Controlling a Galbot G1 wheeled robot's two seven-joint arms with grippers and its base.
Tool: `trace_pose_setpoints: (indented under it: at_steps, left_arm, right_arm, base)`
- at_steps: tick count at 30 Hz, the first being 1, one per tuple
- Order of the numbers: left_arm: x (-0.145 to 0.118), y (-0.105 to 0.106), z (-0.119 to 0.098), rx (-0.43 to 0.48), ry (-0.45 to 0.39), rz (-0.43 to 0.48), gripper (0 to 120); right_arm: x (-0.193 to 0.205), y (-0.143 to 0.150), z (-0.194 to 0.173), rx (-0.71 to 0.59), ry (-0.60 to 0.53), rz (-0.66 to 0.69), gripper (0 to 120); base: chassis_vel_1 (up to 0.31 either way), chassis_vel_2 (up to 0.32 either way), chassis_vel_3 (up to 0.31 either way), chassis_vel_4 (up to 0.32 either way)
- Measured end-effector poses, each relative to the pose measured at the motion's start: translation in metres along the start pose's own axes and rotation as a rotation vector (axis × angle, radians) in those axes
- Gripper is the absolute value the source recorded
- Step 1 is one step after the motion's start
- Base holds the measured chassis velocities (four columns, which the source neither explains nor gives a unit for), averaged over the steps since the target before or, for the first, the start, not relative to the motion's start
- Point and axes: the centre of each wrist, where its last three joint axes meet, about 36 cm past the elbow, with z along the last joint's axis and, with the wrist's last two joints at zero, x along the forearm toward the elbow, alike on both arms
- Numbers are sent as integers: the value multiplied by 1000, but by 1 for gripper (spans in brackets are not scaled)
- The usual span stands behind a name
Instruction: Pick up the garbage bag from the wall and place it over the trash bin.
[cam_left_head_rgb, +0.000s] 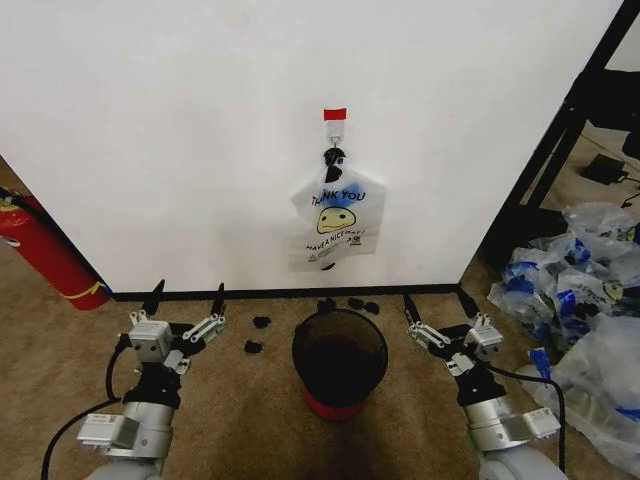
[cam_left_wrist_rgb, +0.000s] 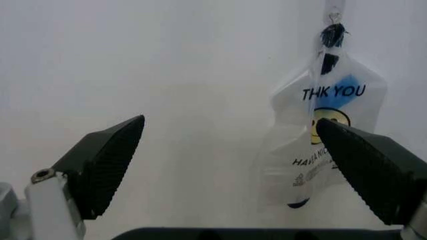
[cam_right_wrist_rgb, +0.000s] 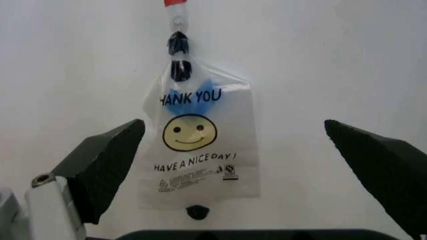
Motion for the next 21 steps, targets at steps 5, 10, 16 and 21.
trace_pose_setpoints:
  at_steps: [5, 10, 16, 21]
  left_arm:
    - [-2, -9, -8, 43, 4, -26, 100]
    - [-2, -9, -9, 42, 2, -28, 100]
    - [-2, -9, -12, 42, -11, -32, 100]
    - [0, -14, -22, 77, -16, -20, 100]
  right_arm:
    - [0, 0, 3, -3, 3, 5, 100]
    - [0, 2, 7, -22, 8, 12, 100]
    - [1, 10, 12, -65, -2, 35, 100]
    - [0, 13, 11, -83, -10, 38, 100]
  base:
    - [0, 0, 0, 0]
    - [0, 0, 0, 0]
    - [0, 0, 0, 0]
    - [0, 0, 0, 0]
